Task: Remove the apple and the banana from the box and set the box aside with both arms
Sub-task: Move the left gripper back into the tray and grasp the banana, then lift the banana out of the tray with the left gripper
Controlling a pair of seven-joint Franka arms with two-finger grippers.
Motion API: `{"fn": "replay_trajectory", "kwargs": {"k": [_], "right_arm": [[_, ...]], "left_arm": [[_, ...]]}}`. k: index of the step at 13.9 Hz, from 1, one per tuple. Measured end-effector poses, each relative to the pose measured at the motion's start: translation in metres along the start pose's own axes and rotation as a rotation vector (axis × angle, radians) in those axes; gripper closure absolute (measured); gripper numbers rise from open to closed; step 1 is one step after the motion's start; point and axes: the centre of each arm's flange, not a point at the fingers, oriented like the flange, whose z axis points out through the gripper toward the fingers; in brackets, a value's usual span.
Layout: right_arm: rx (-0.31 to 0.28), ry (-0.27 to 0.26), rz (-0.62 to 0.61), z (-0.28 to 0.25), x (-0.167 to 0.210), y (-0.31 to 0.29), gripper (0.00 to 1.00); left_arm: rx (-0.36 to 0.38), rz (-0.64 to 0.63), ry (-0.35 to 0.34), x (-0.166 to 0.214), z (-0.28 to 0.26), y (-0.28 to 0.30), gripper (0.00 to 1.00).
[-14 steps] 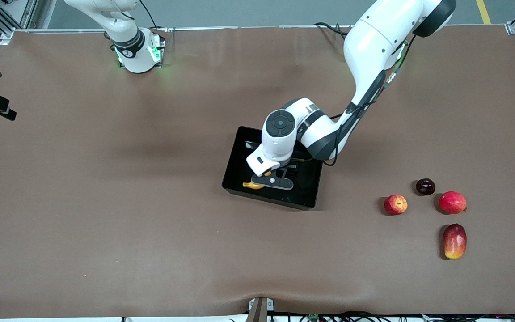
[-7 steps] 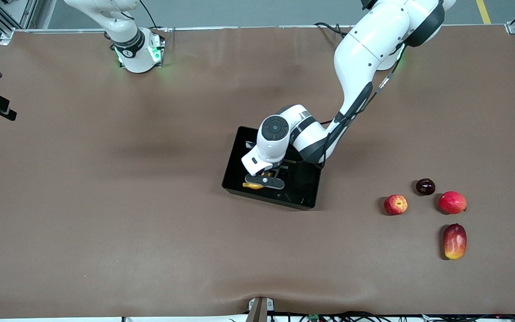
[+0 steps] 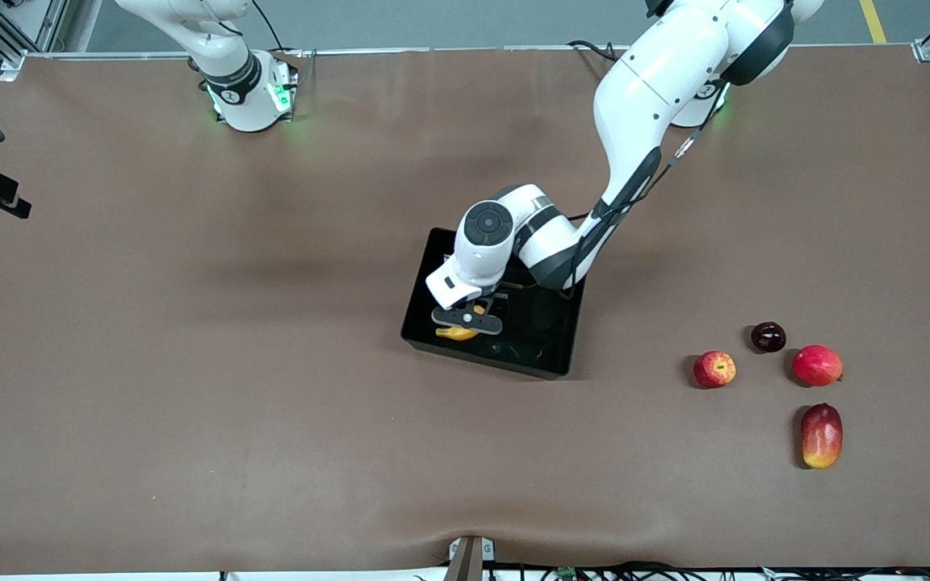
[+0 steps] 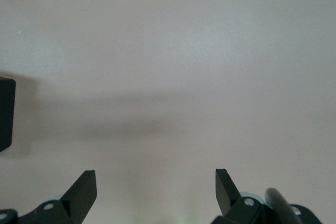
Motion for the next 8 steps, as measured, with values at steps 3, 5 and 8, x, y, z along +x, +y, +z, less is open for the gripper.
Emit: {"fn": "replay_trajectory", "kwargs": {"k": [3,5,8], "right_arm": [[0.0,0.0,-0.002,0.0001,0.0001,-0.0012,0.0],[0.0,-0.001,-0.003,0.0001,0.0001,-0.0015,0.0],[0.0,-0.001,-0.003,0.0001,0.0001,-0.0016,0.0]], "left_arm": [[-0.005,-0.008,0.0,-0.001,0.0062,-0.0004,0.0],[-0.005,-0.009,-0.003,-0.0023,0.0079,-0.0002,0.0],[-0.002,-0.007,-0.009,-0.005,0.0106,0.0005,0.0]]}}
